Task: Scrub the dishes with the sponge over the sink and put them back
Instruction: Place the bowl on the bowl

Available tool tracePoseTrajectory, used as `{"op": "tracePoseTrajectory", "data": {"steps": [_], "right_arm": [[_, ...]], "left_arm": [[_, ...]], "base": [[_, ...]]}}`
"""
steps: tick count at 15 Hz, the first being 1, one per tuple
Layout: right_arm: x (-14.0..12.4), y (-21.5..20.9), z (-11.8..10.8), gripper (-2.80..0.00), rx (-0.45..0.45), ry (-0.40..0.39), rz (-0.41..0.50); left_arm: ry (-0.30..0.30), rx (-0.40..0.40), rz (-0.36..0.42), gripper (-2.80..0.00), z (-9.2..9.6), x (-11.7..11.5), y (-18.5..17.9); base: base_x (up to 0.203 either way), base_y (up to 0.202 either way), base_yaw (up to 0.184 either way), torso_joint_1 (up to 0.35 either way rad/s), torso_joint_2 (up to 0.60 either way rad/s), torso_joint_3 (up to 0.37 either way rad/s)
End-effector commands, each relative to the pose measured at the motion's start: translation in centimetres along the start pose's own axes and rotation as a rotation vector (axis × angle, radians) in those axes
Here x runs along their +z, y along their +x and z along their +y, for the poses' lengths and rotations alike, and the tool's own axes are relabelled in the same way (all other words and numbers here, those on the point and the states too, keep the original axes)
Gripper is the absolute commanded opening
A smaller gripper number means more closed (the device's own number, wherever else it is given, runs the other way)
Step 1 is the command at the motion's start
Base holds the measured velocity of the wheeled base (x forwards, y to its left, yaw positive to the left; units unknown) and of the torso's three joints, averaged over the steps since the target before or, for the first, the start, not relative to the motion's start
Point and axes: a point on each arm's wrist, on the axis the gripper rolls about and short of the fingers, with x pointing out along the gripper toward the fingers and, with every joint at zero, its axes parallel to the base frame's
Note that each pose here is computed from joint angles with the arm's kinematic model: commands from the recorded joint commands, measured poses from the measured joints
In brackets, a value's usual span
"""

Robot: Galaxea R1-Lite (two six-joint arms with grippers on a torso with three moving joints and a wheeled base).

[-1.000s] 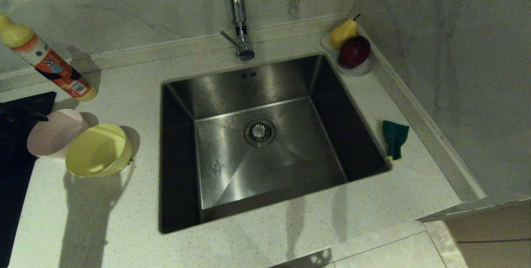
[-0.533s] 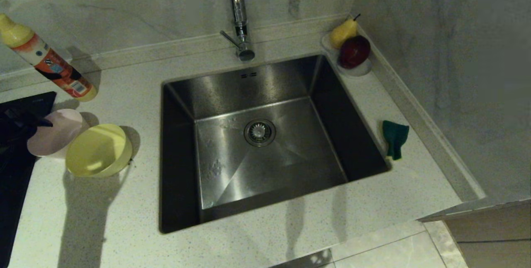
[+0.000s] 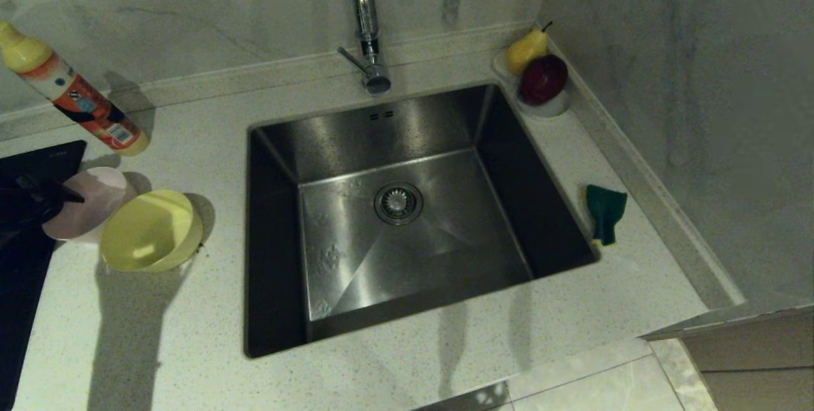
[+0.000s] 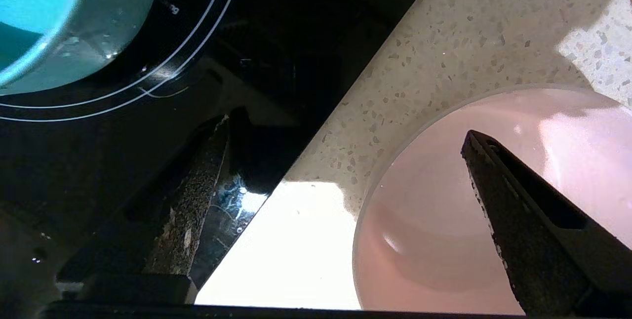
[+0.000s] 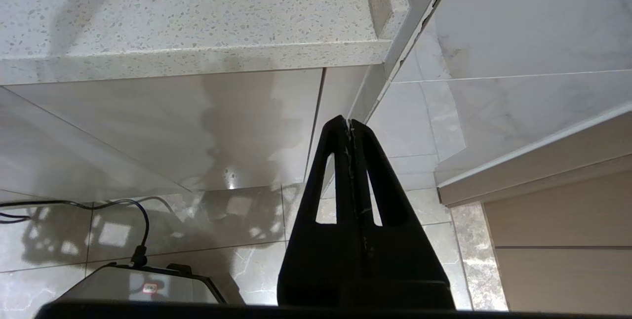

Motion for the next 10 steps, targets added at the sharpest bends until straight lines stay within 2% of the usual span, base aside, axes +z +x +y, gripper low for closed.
{"op": "tracePoseTrajectory", "data": {"steps": [1, 3, 4, 10], "right_arm": [[0.00, 0.00, 0.01, -2.80, 0.000, -0.001, 0.000], [0.00, 0.00, 0.00, -2.80, 0.001, -0.001, 0.000], [0.00, 0.00, 0.00, -2.80, 0.000, -0.001, 0.000], [0.00, 0.00, 0.00, -2.80, 0.000, -0.001, 0.000]], "left_arm": [[0.000, -0.002, 0.007, 0.00, -0.12, -0.16, 0.14], [0.000, 0.000, 0.007, 0.00, -0.10, -0.17, 0.20], [-0.002, -0.002, 0.007, -2.80, -0.13, -0.13, 0.18], [-0.001, -0.005, 0.001, -2.80, -0.20, -0.02, 0.04]], "base": [[0.000, 0.000, 0.000, 0.000, 0.00, 0.000], [0.000, 0.000, 0.000, 0.000, 0.00, 0.000], [0.000, 0.000, 0.000, 0.000, 0.00, 0.000], [0.000, 0.000, 0.000, 0.000, 0.00, 0.000]]}}
